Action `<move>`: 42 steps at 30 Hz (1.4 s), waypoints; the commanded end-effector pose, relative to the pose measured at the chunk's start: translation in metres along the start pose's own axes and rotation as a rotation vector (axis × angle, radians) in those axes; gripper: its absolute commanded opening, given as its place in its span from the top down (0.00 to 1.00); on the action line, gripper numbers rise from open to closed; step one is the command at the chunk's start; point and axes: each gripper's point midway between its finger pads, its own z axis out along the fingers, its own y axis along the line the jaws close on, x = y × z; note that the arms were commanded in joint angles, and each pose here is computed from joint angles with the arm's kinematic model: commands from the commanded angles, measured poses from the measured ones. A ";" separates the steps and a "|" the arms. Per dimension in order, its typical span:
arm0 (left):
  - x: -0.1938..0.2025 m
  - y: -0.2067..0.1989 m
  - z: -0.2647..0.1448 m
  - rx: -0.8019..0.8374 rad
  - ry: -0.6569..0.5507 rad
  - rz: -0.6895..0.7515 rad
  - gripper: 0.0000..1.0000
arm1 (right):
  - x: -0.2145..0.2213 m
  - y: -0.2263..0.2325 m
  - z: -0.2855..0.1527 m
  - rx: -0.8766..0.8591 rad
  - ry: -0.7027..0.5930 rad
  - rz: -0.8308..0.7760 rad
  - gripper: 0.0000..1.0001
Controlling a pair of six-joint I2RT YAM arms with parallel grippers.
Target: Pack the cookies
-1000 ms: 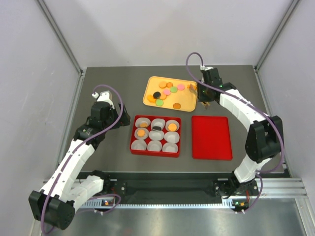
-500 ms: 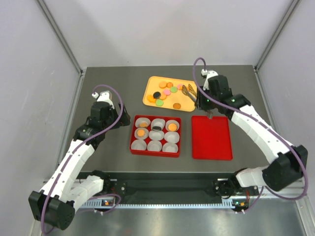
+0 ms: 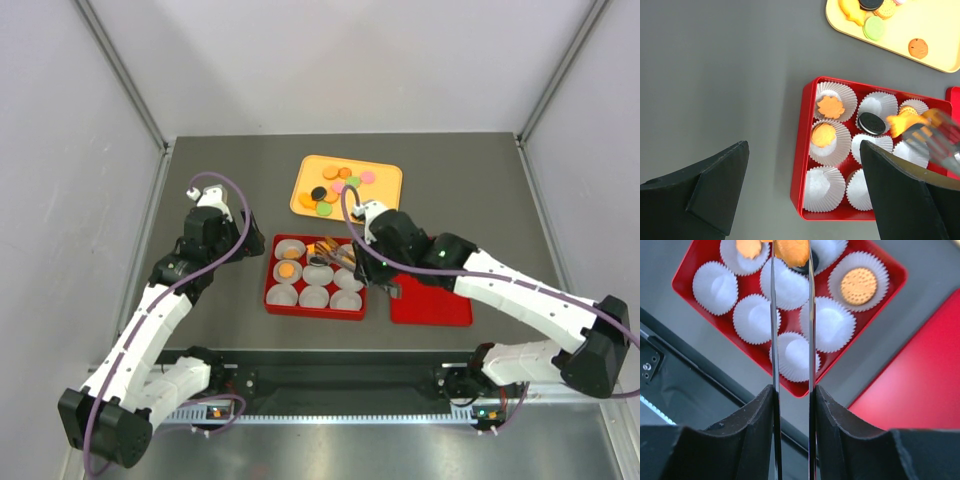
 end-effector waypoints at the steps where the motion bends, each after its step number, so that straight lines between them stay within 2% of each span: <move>1: -0.011 -0.003 -0.003 0.023 -0.053 -0.005 0.03 | 0.001 0.011 0.006 0.013 -0.015 0.018 0.67; 9: -0.012 -0.003 -0.004 0.025 -0.057 -0.004 0.03 | 0.024 0.022 0.013 -0.002 0.037 0.002 0.68; 31: -0.011 -0.004 -0.003 0.026 -0.052 -0.003 0.03 | 0.036 0.035 0.022 -0.020 0.063 -0.016 0.66; 42: -0.011 -0.003 -0.003 0.026 -0.052 -0.004 0.03 | 0.034 0.037 0.023 -0.018 0.058 -0.019 0.58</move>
